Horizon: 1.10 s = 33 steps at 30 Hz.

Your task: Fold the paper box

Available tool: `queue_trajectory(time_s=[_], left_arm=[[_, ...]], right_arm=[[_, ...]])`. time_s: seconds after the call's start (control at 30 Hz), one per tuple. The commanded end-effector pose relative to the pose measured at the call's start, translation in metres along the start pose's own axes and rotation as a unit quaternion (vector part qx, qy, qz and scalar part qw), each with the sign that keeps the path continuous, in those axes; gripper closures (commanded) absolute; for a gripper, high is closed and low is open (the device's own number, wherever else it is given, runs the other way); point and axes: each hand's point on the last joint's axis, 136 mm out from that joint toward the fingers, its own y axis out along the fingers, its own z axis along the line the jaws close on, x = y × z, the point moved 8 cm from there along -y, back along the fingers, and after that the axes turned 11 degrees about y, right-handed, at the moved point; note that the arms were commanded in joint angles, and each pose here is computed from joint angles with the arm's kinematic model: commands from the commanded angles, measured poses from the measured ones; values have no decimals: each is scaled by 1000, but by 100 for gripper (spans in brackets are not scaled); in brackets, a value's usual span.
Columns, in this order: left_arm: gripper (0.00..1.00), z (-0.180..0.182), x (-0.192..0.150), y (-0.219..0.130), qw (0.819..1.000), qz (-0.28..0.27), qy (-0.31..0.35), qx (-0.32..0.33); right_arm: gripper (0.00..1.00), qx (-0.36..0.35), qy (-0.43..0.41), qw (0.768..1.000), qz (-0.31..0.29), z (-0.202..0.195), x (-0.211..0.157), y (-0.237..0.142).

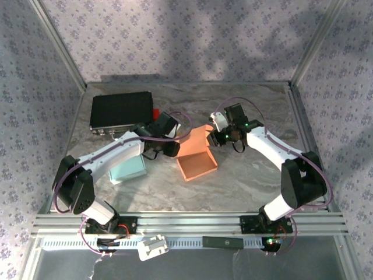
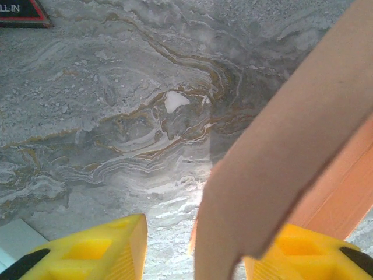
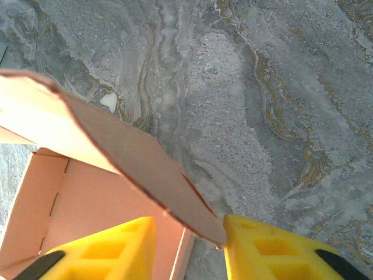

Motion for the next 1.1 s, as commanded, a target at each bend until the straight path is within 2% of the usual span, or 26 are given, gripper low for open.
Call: queue_trajectory(time_s=[0.0, 0.1, 0.13, 0.37, 0.57, 0.8, 1.07], left_arm=[[52, -1, -7, 3, 1000, 4, -12, 12], [51, -1, -14, 4, 1000, 10, -20, 13], [51, -2, -12, 5, 1000, -3, -24, 10], [54, 2, -11, 11, 999, -4, -28, 14], [60, 12, 2, 4, 999, -15, -29, 18], [78, 17, 14, 5, 1000, -12, -20, 17], [84, 19, 22, 6, 999, -22, -28, 24]], right_arm=[[69, 16, -11, 1000, -4, 4, 5, 0], [79, 15, -14, 1000, -5, 7, 5, 0], [83, 12, -15, 1000, -4, 7, 4, 0], [100, -19, -30, 999, -41, 14, 5, -16], [100, -53, -17, 996, -66, 13, 5, -27], [100, -72, -8, 994, -78, 15, 5, -29], [100, -88, -9, 993, -83, 22, 9, -22]])
